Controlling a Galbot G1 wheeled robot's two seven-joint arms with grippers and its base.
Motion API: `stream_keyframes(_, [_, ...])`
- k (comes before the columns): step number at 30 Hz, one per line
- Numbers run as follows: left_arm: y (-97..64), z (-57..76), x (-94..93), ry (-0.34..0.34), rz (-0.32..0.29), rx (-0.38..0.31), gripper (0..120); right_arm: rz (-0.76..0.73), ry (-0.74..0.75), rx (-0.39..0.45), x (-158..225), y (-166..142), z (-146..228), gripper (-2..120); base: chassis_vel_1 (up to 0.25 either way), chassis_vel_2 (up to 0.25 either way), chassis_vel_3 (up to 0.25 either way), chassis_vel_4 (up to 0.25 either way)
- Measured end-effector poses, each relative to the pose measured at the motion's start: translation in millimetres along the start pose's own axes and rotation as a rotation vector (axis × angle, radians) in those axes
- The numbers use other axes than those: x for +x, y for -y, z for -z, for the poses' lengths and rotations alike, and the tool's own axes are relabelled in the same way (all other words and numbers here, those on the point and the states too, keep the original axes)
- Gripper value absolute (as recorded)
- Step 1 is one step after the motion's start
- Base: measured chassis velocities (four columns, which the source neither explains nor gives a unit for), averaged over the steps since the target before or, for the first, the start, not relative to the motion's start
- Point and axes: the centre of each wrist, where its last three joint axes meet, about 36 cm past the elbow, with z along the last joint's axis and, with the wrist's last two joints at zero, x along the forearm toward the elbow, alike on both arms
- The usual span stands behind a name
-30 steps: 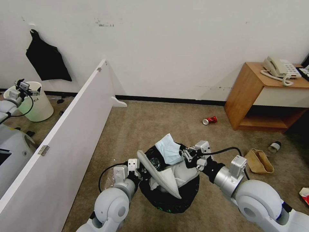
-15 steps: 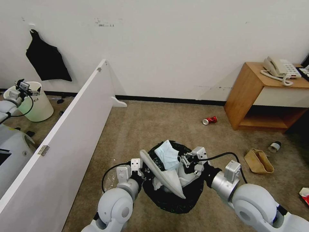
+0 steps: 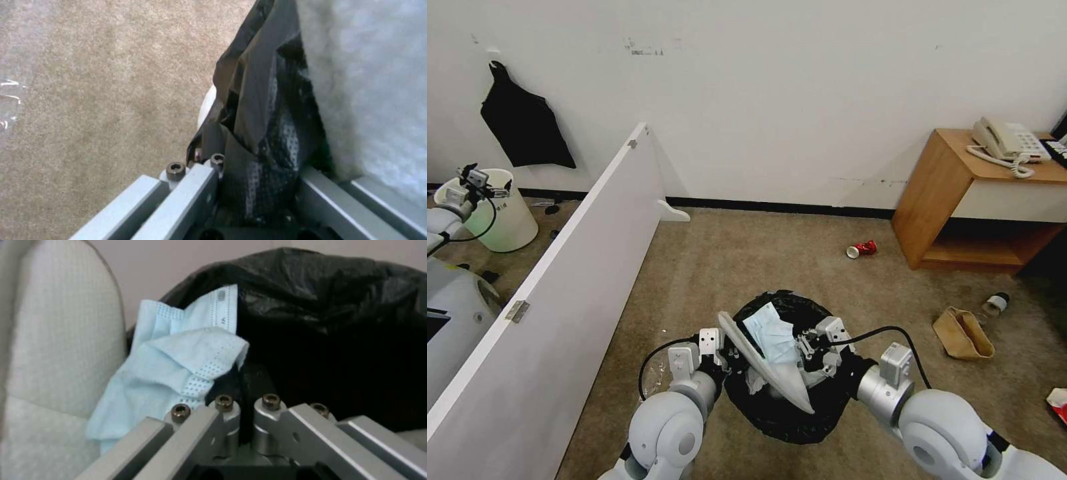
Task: Pick up the trash bin, then pick up the garbage from the floor and place it into the trash bin.
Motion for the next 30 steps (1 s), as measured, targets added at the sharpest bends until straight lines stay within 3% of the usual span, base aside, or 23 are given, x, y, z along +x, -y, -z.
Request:
stream_keyframes(21, [-9.4,3.7,4.3,0.0,-0.013,-0.011,0,-0.017,-0.019,-0.077,-12,2,-14,0,0.0,0.0,0.0,0.0])
stream_keyframes(27, [-9.5,4.1,4.4,-0.005,0.001,-0.003,0,-0.026,-0.014,-0.098,-12,1,-14,0,0.0,0.0,0.0,0.0])
stream_keyframes(30, [-13.4,0.7,3.8,-0.022,0.022,-0.004,0,-0.038,0.004,-0.149,-9,-1,-7,0,0.0,0.0,0.0,0.0])
